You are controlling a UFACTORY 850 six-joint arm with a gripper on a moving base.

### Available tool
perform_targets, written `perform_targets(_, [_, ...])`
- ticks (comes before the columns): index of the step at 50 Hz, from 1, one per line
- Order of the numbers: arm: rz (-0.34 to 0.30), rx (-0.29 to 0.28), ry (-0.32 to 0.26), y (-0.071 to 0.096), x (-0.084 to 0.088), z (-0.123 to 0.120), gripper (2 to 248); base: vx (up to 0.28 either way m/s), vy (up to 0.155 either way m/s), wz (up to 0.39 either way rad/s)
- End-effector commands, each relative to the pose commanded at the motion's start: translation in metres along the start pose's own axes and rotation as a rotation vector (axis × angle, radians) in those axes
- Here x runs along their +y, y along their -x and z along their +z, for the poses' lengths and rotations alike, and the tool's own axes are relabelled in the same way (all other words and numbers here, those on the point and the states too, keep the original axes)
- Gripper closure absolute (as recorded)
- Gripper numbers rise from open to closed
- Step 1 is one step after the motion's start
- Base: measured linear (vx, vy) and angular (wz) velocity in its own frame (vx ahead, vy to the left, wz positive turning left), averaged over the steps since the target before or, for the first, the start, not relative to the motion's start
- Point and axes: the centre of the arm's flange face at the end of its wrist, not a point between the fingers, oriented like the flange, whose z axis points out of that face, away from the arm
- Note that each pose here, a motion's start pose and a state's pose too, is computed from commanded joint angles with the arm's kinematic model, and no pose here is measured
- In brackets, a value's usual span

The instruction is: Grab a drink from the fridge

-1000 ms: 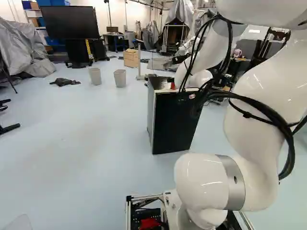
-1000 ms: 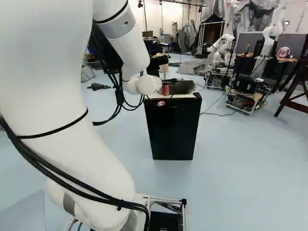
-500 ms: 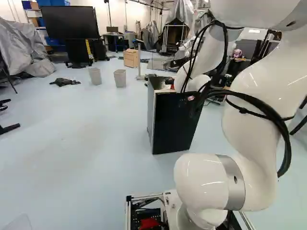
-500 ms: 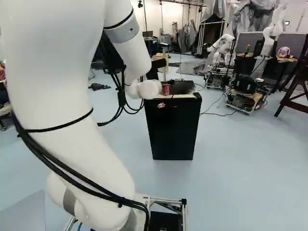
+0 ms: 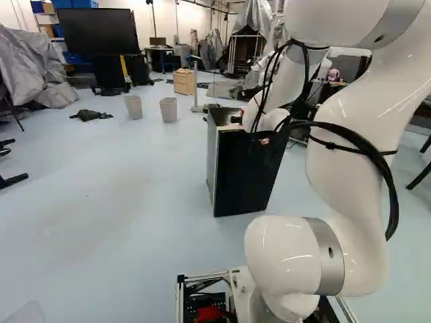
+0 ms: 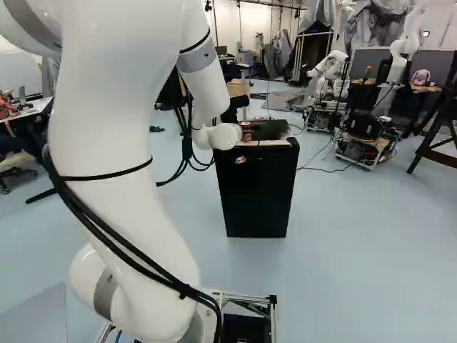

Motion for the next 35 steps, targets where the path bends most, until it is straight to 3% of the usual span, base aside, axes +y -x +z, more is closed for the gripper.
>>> perform_targets(16, [0.009,-0.026,0.003,0.014,0.007,0.022,3,0.000,0.000,0.000])
perform_targets(35, [0.006,-0.021,0.000,0.012,0.009,0.042,3,0.000,0.000,0.000])
